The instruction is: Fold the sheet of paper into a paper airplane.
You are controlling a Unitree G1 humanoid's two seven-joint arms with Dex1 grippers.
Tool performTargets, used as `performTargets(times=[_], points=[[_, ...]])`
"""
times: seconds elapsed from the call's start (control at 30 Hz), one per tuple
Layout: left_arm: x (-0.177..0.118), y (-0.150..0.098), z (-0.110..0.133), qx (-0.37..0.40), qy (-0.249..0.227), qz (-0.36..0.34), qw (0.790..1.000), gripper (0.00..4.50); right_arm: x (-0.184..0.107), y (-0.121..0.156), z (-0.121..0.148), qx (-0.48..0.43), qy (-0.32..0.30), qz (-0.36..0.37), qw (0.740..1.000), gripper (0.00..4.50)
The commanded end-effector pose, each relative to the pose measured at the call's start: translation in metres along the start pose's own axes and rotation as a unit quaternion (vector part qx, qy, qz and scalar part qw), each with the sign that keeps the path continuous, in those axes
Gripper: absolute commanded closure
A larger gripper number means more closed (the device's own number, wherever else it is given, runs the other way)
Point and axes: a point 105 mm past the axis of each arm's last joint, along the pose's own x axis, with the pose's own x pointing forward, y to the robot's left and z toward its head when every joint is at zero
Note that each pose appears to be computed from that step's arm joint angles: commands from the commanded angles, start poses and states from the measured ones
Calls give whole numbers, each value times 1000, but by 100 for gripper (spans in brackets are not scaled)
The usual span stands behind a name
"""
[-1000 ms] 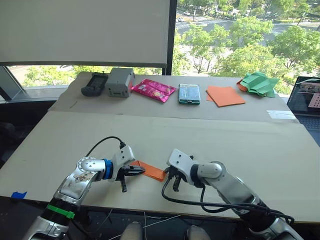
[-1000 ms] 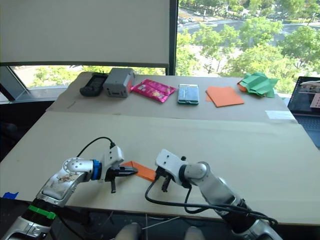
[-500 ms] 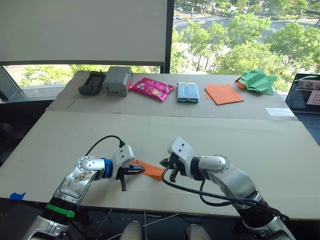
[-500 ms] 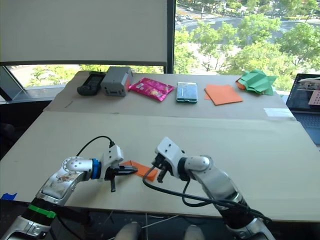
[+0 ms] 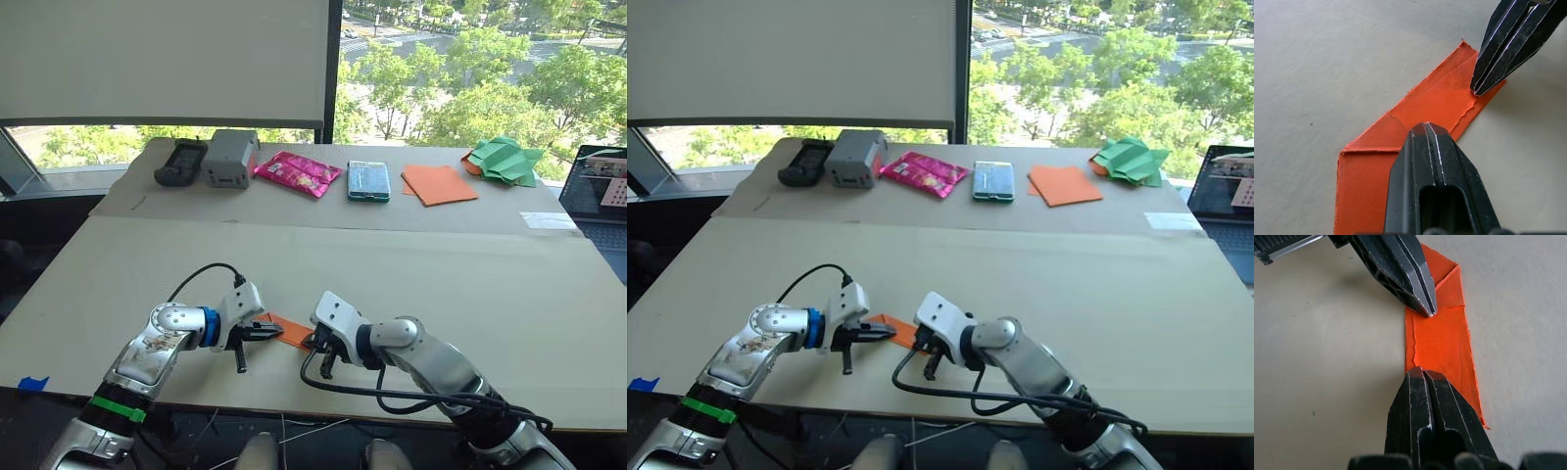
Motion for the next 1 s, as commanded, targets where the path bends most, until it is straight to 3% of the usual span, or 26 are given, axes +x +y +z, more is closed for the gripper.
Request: performTargets(times=[0.03,0.4,1.0], points=[[3,10,12,9,-4,2,1000,450,4,-3,-18,7,38,-5,999,444],[27,6,6,26,13,-45,999,450,6,-3,-21,8,51,-8,999,444],[13,2,-45,21,94,-49,994,450,8,-4,-20,10,59,-18,998,444]])
